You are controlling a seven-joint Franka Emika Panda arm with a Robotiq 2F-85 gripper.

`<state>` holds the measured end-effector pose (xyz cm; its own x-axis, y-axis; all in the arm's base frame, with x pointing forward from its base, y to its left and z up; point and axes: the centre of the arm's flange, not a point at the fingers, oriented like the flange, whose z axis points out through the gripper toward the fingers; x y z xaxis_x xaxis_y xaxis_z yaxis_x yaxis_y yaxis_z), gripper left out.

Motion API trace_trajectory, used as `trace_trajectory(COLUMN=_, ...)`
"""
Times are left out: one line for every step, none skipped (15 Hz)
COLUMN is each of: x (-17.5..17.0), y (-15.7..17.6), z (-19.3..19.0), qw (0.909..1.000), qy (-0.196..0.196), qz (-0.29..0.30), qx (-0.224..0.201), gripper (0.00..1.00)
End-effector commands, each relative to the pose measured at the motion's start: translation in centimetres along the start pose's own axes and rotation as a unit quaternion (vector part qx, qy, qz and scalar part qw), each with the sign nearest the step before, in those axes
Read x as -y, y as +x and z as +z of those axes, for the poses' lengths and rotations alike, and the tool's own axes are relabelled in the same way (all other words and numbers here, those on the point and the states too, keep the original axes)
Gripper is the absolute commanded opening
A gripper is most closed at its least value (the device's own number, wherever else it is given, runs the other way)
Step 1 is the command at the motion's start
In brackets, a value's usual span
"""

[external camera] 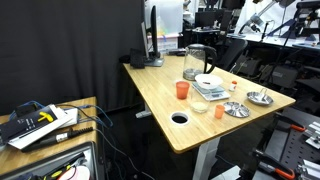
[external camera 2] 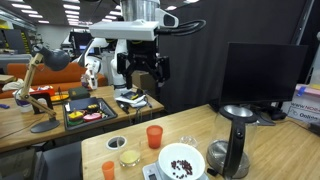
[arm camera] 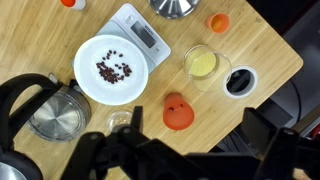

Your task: Pour the contents in the red cup into the white bowl

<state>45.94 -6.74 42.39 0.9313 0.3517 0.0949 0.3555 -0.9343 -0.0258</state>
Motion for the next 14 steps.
trace_trajectory(x=-0.6, y=3.3, z=-1.4, qw=0.9998, qy=-0.011, qz=-0.018, qx=0.002, gripper=1.00)
trace_trajectory(x=-0.6, y=4.4, z=-2.1, qw=0.9985, qy=-0.050, qz=-0.024, qx=-0.001, gripper=1.00)
trace_trajectory(x=-0.3, y=5.7, z=-3.4, qw=0.9983, qy=-0.050, qz=-0.030, qx=0.006, gripper=1.00)
trace_trajectory(x=0.2, y=6.7, z=-4.9, qw=0.9970, qy=-0.067, qz=-0.037, qx=0.014, gripper=1.00)
trace_trajectory(x=0.7, y=7.6, z=-6.6, qw=0.9961, qy=-0.073, qz=-0.045, qx=0.022, gripper=1.00)
trace_trajectory(x=1.5, y=8.2, z=-8.2, qw=0.9943, qy=-0.086, qz=-0.055, qx=0.033, gripper=1.00)
trace_trajectory(x=2.0, y=8.7, z=-9.5, qw=0.9928, qy=-0.091, qz=-0.063, qx=0.044, gripper=1.00)
trace_trajectory(x=2.6, y=8.8, z=-10.9, qw=0.9909, qy=-0.104, qz=-0.061, qx=0.060, gripper=1.00)
trace_trajectory(x=2.6, y=7.7, z=-9.3, qw=0.9937, qy=-0.092, qz=-0.059, qx=0.025, gripper=1.00)
trace_trajectory(x=3.0, y=7.9, z=-10.5, qw=0.9928, qy=-0.099, qz=-0.058, qx=0.034, gripper=1.00)
trace_trajectory(x=3.1, y=7.9, z=-10.8, qw=0.9924, qy=-0.100, qz=-0.058, qx=0.040, gripper=1.00)
trace_trajectory(x=3.0, y=7.9, z=-10.7, qw=0.9922, qy=-0.101, qz=-0.058, qx=0.044, gripper=1.00)
trace_trajectory(x=2.9, y=8.0, z=-10.5, qw=0.9921, qy=-0.101, qz=-0.058, qx=0.047, gripper=1.00)
trace_trajectory(x=2.8, y=8.0, z=-10.3, qw=0.9921, qy=-0.100, qz=-0.058, qx=0.049, gripper=1.00)
